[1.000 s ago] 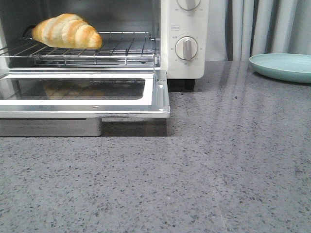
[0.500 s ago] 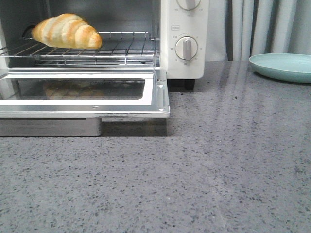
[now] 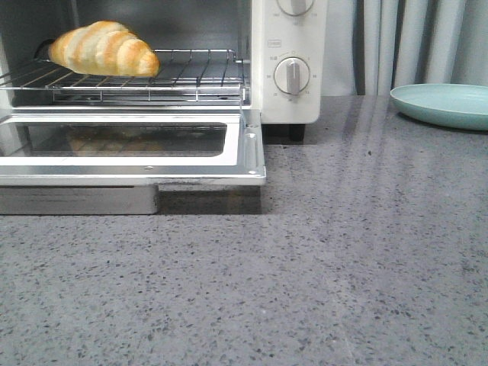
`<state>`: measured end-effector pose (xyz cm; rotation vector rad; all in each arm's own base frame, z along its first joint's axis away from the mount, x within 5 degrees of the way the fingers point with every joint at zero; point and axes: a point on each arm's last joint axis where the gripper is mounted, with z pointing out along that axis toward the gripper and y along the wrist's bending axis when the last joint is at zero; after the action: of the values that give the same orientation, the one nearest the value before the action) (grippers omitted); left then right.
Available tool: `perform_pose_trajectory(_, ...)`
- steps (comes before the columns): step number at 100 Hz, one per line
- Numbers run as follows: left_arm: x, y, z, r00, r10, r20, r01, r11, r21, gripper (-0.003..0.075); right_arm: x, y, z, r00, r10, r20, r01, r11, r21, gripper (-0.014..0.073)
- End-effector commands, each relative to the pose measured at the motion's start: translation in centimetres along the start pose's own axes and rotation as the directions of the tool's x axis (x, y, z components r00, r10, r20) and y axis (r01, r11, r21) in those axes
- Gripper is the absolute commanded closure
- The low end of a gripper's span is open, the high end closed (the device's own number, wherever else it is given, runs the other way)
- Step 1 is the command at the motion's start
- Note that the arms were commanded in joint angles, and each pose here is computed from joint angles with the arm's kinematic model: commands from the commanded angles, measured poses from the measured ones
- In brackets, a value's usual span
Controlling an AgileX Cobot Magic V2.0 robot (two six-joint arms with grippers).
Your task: Put bread in oven
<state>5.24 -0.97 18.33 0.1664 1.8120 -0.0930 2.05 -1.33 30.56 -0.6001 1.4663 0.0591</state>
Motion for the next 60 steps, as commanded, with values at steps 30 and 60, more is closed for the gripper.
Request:
perform_pose_trajectory(30,0.3,0.0,0.1,0.998,-0.021,0.051,0.021,1.0,-0.002,0.0741,6.3,3.3,4.9,0.972,0.231,0.049,-0.236,0.954,0.185,0.0645)
perform_pose_trajectory(60,0.3,0.0,0.1,0.998,-0.021,0.051,0.021,1.0,-0.002,0.0741,11.0,4.0,4.8,0.927,0.343,-0.154,-0.282,0.905,0.319,0.0645)
